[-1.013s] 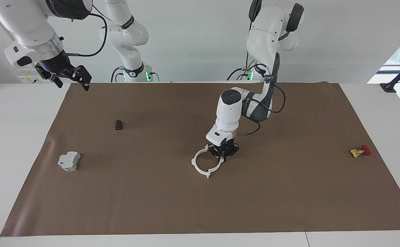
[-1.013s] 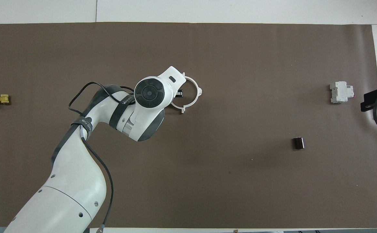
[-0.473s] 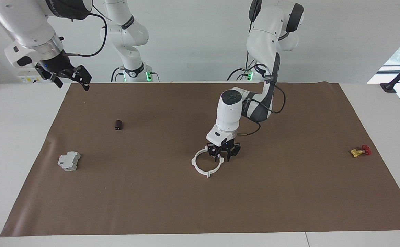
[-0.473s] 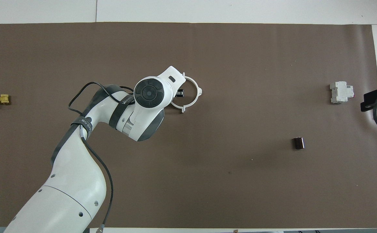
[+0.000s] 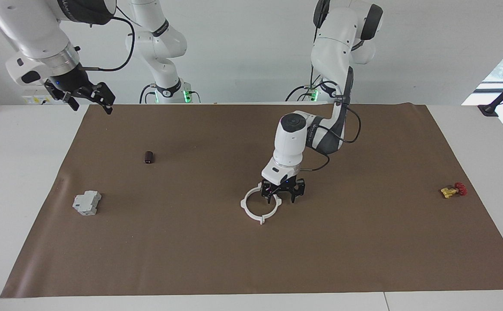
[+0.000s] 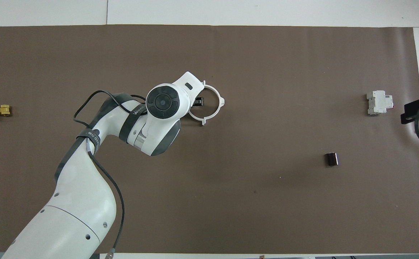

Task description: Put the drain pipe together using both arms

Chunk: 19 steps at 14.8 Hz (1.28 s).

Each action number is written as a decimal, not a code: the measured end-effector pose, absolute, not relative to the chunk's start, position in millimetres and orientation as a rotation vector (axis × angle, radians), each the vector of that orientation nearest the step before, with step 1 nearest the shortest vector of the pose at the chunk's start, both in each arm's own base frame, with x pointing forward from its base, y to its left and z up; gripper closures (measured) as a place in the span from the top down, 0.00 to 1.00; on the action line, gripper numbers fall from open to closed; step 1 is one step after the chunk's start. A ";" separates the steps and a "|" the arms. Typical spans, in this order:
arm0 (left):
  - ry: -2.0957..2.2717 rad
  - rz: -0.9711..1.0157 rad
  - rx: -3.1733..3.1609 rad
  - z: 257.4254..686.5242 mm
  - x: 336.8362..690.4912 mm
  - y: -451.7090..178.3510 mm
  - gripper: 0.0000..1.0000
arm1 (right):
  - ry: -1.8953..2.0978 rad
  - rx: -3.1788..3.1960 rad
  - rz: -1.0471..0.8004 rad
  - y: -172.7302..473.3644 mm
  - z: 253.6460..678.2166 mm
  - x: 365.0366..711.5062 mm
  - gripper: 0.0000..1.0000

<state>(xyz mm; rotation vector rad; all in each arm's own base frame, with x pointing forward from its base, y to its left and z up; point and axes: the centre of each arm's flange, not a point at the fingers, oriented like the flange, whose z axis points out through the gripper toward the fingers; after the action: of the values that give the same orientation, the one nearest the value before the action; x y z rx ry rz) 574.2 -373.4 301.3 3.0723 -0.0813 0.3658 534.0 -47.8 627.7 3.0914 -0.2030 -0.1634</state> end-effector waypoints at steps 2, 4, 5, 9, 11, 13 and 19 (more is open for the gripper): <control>-0.049 0.360 3.082 309.2 580.1 -361.8 0.94 | -0.203 3.091 -0.163 -47.9 627.7 534.0 1.00; -0.010 0.349 3.101 329.8 592.9 -331.1 0.96 | -0.203 3.091 -0.163 -47.9 627.7 534.0 1.00; -0.007 0.351 3.109 344.7 599.7 -308.3 0.96 | -0.203 3.091 -0.163 -47.9 627.7 534.0 1.00; -0.051 0.317 3.157 396.7 605.4 -207.1 1.00 | -0.203 3.091 -0.163 -47.9 627.7 534.0 1.00; -0.100 0.256 3.187 418.0 601.5 -166.8 1.00 | -0.203 3.091 -0.163 -47.9 627.7 534.0 1.00; -0.138 0.206 3.192 438.3 598.6 -131.6 1.00 | -0.203 3.091 -0.163 -47.9 627.7 534.0 1.00; -0.196 0.102 3.144 491.5 580.8 -27.2 1.00 | -0.203 3.091 -0.163 -47.9 627.7 534.0 1.00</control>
<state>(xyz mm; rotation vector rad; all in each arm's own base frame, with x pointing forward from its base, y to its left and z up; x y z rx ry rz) 580.8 -27.2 491.5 3.1442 -0.1955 0.1020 534.0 -47.9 627.7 3.0914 -0.2030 -0.1634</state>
